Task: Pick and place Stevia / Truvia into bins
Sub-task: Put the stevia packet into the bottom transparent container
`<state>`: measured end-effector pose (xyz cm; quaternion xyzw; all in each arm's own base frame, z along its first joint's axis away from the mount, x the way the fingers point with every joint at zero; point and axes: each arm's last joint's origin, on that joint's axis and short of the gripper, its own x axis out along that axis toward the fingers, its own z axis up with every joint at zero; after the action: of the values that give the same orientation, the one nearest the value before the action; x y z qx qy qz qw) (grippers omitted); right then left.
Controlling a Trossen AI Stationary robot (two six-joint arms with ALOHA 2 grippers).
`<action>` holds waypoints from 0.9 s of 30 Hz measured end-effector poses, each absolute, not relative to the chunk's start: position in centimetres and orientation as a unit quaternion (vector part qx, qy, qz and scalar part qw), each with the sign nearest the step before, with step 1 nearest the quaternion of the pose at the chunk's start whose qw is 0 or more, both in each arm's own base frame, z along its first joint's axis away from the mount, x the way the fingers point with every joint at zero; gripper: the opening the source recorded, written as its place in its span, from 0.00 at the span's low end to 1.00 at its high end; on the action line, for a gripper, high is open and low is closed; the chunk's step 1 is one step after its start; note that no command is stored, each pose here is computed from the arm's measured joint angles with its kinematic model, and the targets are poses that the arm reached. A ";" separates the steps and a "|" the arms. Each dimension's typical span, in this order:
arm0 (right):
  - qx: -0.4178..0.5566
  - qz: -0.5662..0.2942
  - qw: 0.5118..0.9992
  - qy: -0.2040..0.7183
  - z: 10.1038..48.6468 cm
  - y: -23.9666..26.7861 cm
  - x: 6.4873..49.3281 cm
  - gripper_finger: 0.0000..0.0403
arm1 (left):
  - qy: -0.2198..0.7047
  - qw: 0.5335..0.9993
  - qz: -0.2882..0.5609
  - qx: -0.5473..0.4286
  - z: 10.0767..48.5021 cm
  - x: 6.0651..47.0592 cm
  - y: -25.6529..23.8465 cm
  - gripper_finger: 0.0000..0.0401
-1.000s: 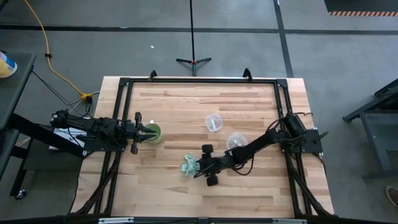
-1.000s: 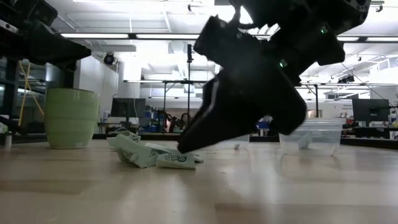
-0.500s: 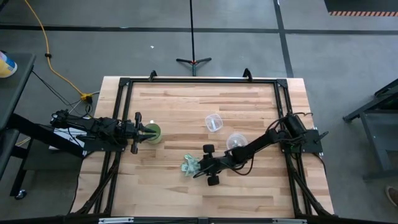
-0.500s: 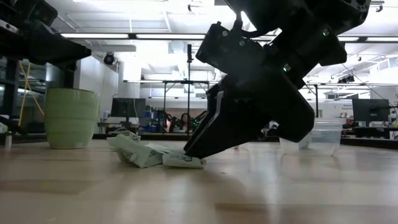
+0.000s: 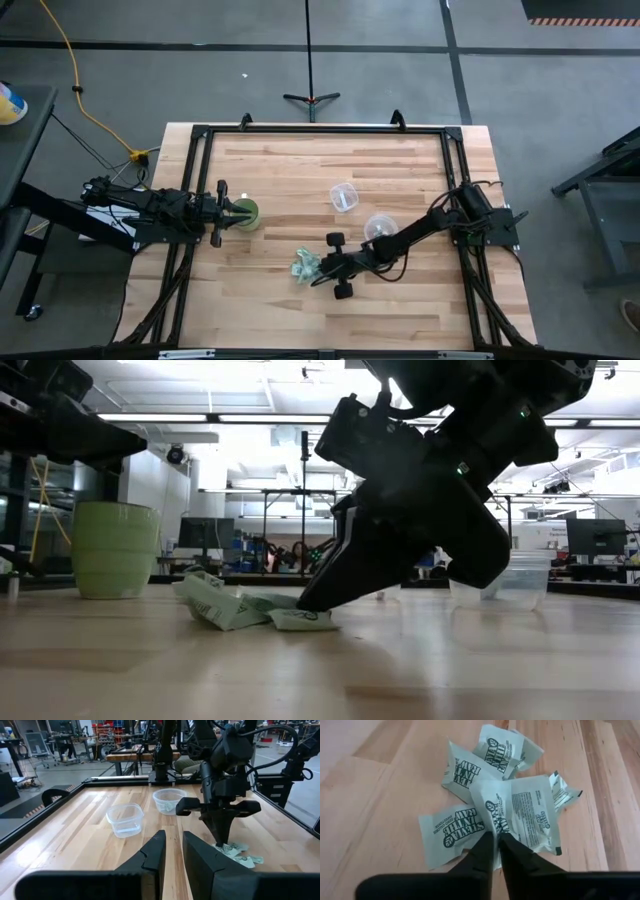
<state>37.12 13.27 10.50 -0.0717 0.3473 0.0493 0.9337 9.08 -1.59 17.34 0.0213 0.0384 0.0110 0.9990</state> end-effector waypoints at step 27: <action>-0.048 -0.164 0.864 0.474 22.0 11.9 25.9 0.01 | 0.039 0.999 0.010 0.021 17.3 9.1 -1.6 0.25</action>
<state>25.95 11.92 22.01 -0.0476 0.4736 -0.1642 0.8640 9.09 -1.60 17.32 0.0214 0.0388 0.0105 0.9990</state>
